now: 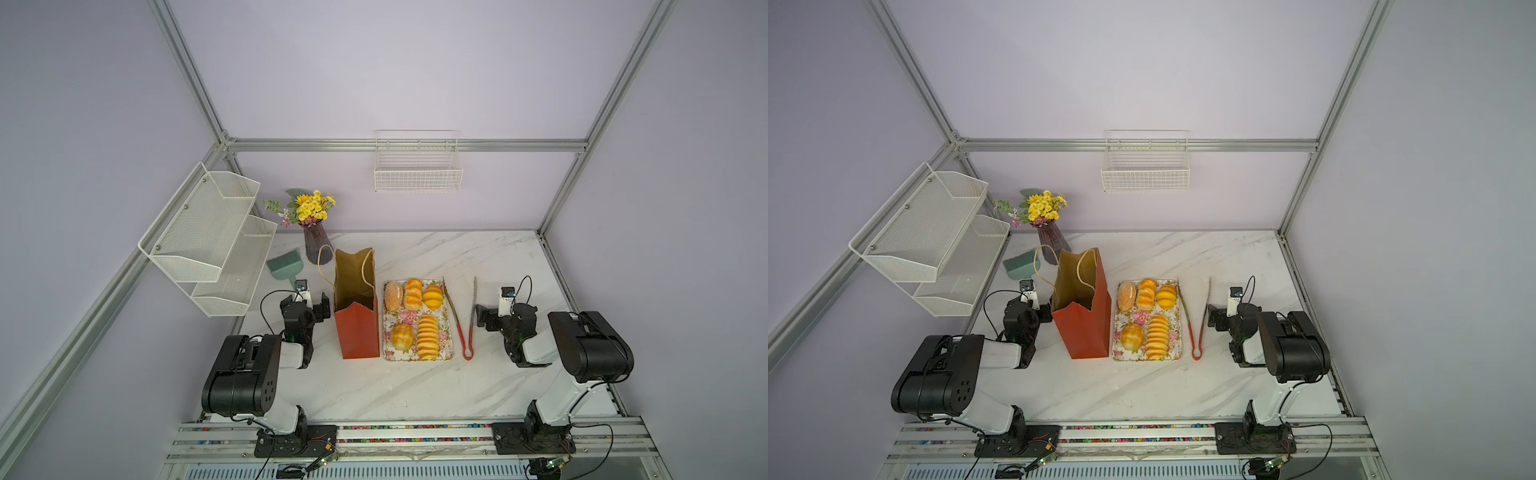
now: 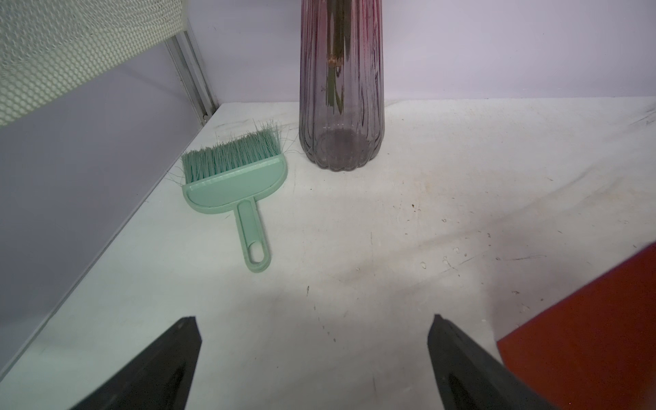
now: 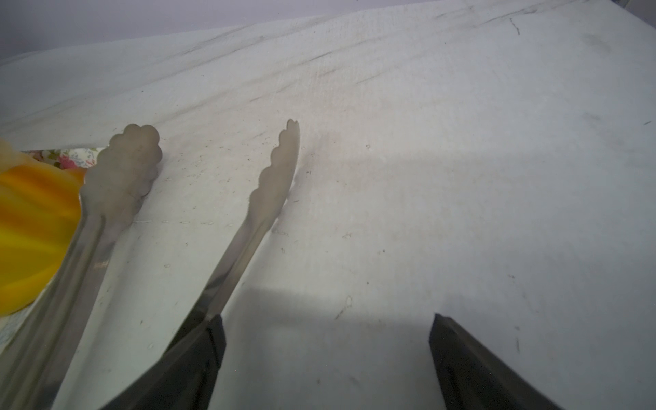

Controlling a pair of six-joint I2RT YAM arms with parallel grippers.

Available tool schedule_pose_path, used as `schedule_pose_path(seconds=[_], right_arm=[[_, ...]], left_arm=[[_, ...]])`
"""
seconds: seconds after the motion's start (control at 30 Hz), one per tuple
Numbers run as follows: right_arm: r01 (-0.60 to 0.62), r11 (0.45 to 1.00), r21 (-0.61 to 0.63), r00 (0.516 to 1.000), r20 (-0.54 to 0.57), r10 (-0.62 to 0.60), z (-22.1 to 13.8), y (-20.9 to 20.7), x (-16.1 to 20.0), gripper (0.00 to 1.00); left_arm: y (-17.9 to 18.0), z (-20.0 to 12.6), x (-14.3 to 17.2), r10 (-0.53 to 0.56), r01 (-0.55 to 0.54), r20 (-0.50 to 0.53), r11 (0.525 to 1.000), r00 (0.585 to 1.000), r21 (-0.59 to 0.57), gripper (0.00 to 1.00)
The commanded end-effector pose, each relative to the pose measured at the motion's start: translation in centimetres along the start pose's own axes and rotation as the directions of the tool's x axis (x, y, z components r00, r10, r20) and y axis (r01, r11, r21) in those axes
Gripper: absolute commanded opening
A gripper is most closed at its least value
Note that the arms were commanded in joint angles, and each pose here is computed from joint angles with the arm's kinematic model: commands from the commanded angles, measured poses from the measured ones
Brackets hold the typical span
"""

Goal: Pack bread into a paper bag
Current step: Adjust the paper bag at the center of the board.

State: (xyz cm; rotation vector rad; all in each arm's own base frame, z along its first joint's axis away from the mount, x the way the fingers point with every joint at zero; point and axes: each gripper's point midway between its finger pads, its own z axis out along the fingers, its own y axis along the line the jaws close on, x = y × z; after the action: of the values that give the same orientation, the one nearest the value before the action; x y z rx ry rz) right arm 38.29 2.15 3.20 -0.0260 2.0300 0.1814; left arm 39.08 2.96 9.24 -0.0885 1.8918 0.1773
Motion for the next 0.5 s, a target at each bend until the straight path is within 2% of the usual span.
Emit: schedule_pose_path(seconds=[0.0,0.47], right_arm=[[0.007,1.0,0.01,1.0,-0.01,-0.007,0.13,-0.28,0.3,0.97],[-0.008,0.999,0.04,1.0,-0.013,0.008,0.26,-0.83,0.3,0.97]], left_arm=[[-0.12,0.4,-2.26,0.003,-0.003,0.071,1.0,0.997,-0.004,1.0],[-0.15,0.43,-2.24,0.004,-0.004,0.069,1.0,0.998,-0.002,1.0]])
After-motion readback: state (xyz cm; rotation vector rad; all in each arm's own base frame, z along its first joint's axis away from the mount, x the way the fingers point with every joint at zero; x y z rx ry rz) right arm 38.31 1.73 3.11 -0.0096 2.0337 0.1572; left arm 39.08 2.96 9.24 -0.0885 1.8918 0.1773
